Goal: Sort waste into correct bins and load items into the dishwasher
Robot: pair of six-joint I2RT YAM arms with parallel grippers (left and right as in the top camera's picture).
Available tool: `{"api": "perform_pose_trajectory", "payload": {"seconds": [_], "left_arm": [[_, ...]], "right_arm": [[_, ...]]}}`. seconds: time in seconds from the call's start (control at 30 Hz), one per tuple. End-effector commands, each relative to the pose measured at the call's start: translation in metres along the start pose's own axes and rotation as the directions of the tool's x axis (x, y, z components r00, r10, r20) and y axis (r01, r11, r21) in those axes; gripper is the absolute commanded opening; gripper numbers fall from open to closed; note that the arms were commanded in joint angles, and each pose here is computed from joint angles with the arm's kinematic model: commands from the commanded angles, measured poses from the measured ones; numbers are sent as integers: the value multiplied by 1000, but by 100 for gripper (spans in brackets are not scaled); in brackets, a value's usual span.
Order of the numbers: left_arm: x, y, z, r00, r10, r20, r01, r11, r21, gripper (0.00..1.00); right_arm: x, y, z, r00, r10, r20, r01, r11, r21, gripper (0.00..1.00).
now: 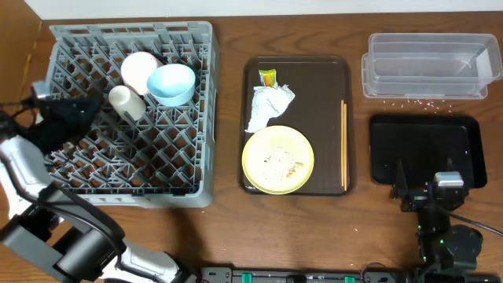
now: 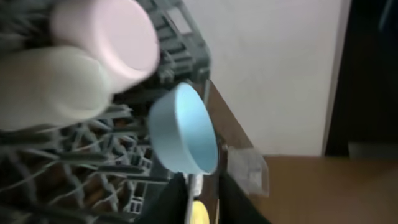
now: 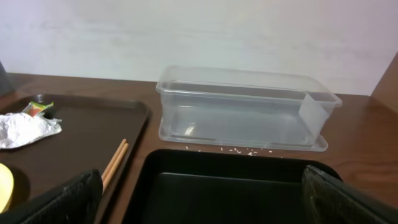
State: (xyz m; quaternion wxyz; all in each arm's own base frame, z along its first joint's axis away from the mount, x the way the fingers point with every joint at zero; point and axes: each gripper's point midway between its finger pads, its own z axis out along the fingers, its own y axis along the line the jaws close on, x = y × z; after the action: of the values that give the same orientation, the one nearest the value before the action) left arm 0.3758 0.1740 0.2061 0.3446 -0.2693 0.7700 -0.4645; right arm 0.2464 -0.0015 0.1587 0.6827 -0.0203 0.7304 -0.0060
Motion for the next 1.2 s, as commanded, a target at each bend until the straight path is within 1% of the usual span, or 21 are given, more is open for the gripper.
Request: {"api": "perform_pose_trajectory", "payload": {"seconds": [0.0,0.03,0.1,0.17,0.2,0.3,0.37,0.43,0.5,0.57,0.67,0.7,0.77,0.83,1.03,1.17], "left_arm": [[17,-32,18,985,163,-53,-159,985,62,30],[22,-36,25,980,185,-73,-183,982,40,34],[33,-41,41,964,239,-117,-245,969,-37,39],[43,-46,56,940,300,-162,-321,939,-126,41],[48,-50,64,923,338,-186,-369,913,-172,42],[60,-72,86,851,465,-242,-520,810,-271,47],[66,-89,103,792,552,-261,-611,730,-307,51],[73,-102,123,733,623,-274,-680,656,-326,59],[80,-103,139,689,660,-300,-721,581,-376,61],[84,-94,152,651,675,-346,-745,482,-461,61],[82,-78,160,624,675,-395,-743,355,-567,60],[81,-74,162,627,670,-398,-734,336,-590,60],[77,-66,163,641,658,-395,-706,305,-639,60],[76,-61,164,645,651,-401,-700,294,-650,61],[84,-42,167,656,611,-443,-706,289,-647,60],[92,-23,172,703,555,-445,-672,315,-670,59]], "right_arm": [[0,-1,0,1000,-14,0,14,1000,4,99],[0,-1,0,1000,-14,0,14,1000,4,99],[0,-1,0,1000,-14,0,14,1000,4,99],[0,-1,0,1000,-14,0,14,1000,4,99],[0,-1,0,1000,-14,0,14,1000,4,99],[0,-1,0,1000,-15,0,15,1000,4,99],[0,-1,0,1000,-14,0,14,1000,4,99],[0,-1,0,1000,-15,0,15,1000,4,99],[0,-1,0,1000,-14,0,14,1000,4,99],[0,-1,0,1000,-14,0,14,1000,4,99],[0,-1,0,1000,-14,0,14,1000,4,99],[0,-1,0,1000,-14,0,14,1000,4,99],[0,-1,0,1000,-14,0,14,1000,4,99],[0,-1,0,1000,-15,0,15,1000,4,99],[0,-1,0,1000,-14,0,14,1000,4,99],[0,-1,0,1000,-14,0,14,1000,4,99]]}}
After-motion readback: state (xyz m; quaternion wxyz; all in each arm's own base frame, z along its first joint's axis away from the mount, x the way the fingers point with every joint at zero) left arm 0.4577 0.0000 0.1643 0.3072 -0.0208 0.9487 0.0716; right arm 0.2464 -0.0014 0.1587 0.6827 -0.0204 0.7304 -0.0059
